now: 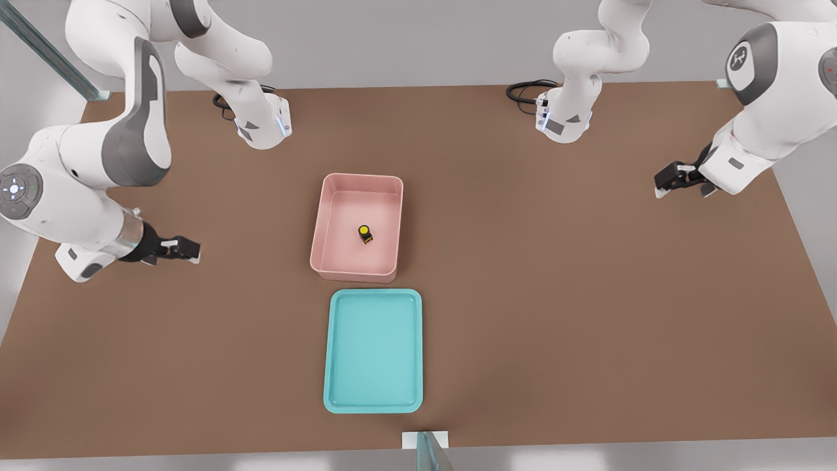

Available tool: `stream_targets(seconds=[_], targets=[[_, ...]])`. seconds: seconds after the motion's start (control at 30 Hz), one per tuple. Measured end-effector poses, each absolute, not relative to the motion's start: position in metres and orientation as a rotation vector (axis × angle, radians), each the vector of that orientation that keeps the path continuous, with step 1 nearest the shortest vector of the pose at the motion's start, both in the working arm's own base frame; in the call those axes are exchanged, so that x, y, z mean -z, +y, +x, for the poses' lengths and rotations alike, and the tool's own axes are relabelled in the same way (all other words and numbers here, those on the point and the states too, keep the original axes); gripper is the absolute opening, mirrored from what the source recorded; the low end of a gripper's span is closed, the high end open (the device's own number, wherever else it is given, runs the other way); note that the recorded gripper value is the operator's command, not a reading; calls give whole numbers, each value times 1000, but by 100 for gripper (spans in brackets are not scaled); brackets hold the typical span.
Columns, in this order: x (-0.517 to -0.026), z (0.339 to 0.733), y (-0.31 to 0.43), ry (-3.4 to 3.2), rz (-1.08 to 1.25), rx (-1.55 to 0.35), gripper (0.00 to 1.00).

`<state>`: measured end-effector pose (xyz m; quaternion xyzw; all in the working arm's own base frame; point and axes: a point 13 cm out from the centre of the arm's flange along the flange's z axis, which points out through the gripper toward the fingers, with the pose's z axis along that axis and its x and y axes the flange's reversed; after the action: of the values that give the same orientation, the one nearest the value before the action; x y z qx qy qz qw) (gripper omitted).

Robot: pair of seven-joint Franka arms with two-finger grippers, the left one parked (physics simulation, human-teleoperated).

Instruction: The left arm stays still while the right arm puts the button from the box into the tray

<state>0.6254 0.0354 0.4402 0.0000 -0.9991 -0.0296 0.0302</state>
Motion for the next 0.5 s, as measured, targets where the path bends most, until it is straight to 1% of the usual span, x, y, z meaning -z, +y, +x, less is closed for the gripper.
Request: stream_targets(seconds=[0.07,0.1,0.13,0.17,0.2,0.23,0.27,0.3,0.33,0.37,0.43,0.47,0.5], targets=[[-442,629,40,-3094,8,76,100],[-454,627,89,-3113,130,84,100],[-469,610,188,-3121,358,100,100],[-479,570,297,-3098,609,114,100],[-484,522,380,-3057,802,128,100],[-482,478,436,-3015,916,138,100],[-467,437,474,-2969,973,120,100],[-439,399,495,-2921,992,75,100],[-400,368,492,-2877,966,7,100],[-361,361,474,-2858,890,-52,100],[-267,365,411,-2837,665,-149,99],[-239,371,391,-2854,574,-159,99],[-224,382,380,-2886,499,-151,99]])
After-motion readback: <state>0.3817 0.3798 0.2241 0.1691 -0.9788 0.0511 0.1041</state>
